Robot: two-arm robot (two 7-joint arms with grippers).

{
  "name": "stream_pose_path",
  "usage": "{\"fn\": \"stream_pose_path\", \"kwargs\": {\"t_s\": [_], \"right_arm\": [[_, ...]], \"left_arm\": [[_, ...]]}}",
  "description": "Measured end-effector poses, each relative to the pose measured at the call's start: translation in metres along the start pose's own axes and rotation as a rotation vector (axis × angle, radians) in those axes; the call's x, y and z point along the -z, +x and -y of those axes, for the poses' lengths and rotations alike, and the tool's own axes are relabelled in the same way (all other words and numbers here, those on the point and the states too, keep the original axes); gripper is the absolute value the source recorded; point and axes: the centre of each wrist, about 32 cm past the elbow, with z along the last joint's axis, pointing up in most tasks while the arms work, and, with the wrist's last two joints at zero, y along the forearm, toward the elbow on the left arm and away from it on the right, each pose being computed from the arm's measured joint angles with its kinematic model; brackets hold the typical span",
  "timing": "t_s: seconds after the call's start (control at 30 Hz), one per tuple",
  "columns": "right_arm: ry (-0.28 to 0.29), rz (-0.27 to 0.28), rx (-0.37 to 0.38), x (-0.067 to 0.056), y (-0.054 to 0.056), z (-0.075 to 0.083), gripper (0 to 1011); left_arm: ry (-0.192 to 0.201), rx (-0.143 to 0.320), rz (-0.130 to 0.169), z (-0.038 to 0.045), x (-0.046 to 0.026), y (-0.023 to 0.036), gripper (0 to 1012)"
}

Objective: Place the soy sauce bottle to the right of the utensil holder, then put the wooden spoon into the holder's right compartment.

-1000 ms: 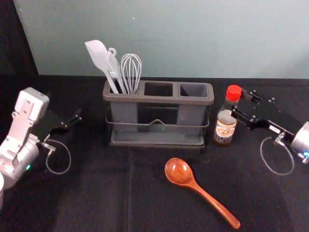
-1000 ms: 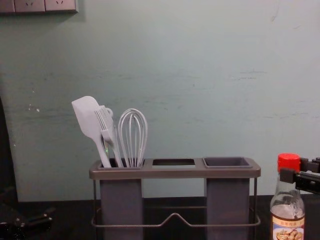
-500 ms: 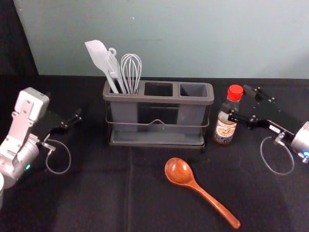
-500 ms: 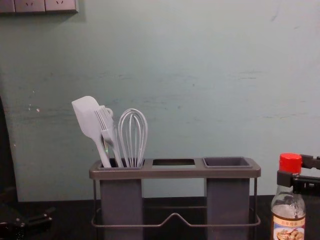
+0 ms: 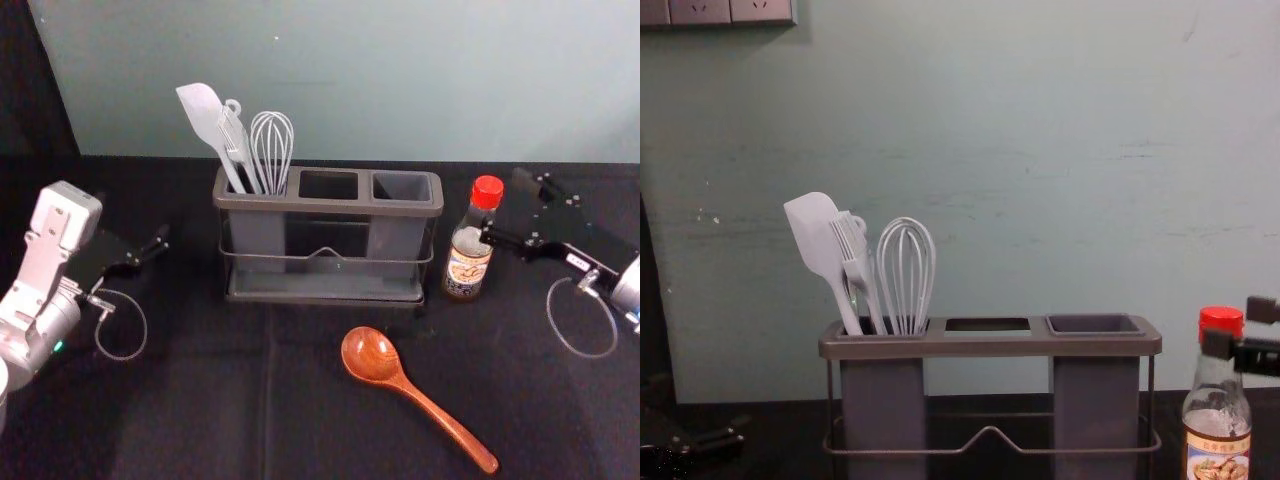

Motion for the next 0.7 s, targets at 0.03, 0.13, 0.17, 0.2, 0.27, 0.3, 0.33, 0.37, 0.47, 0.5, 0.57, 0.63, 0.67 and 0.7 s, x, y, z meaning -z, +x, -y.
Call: {"fn": "stream_pose_path", "kwargs": {"t_s": [0.03, 0.13, 0.17, 0.2, 0.27, 0.3, 0.33, 0.37, 0.47, 0.5, 0.57, 0.63, 0.67, 0.7], "right_arm": [[0.003, 0.003, 0.003, -0.002, 0.0, 0.001, 1003], [0.018, 0.015, 0.011, -0.009, -0.002, 0.005, 1002], [0.025, 0.023, 0.017, -0.014, -0.004, 0.007, 1002], [0.027, 0.026, 0.021, -0.017, -0.005, 0.009, 1003], [0.033, 0.033, 0.031, -0.023, -0.009, 0.012, 1002], [0.034, 0.036, 0.042, -0.028, -0.012, 0.014, 1003], [0.035, 0.039, 0.045, -0.031, -0.014, 0.016, 1003], [0.034, 0.041, 0.049, -0.035, -0.017, 0.017, 1003], [0.023, 0.045, 0.039, -0.05, -0.026, 0.024, 1003], [0.021, 0.044, 0.033, -0.053, -0.027, 0.025, 1003], [0.01, 0.043, 0.013, -0.062, -0.032, 0.028, 1003], [-0.001, 0.047, 0.003, -0.067, -0.036, 0.03, 1003], [-0.009, 0.051, 0.0, -0.07, -0.038, 0.031, 1003], [-0.017, 0.055, -0.005, -0.072, -0.039, 0.032, 1003]], "left_arm": [[0.0, 0.0, 0.0, 0.0, 0.0, 0.0, 1005], [0.0, 0.0, 0.0, 0.0, 0.0, 0.0, 1005], [0.0, 0.0, 0.0, 0.0, 0.0, 0.0, 1005], [0.0, 0.0, 0.0, 0.0, 0.0, 0.0, 1005], [0.0, 0.0, 0.0, 0.0, 0.0, 0.0, 1005], [0.0, 0.0, 0.0, 0.0, 0.0, 0.0, 1005], [0.0, 0.0, 0.0, 0.0, 0.0, 0.0, 1005], [0.0, 0.0, 0.0, 0.0, 0.0, 0.0, 1005], [0.0, 0.0, 0.0, 0.0, 0.0, 0.0, 1005], [0.0, 0.0, 0.0, 0.0, 0.0, 0.0, 1005], [0.0, 0.0, 0.0, 0.0, 0.0, 0.0, 1005], [0.0, 0.0, 0.0, 0.0, 0.0, 0.0, 1005], [0.0, 0.0, 0.0, 0.0, 0.0, 0.0, 1004], [0.0, 0.0, 0.0, 0.0, 0.0, 0.0, 1005]]}}
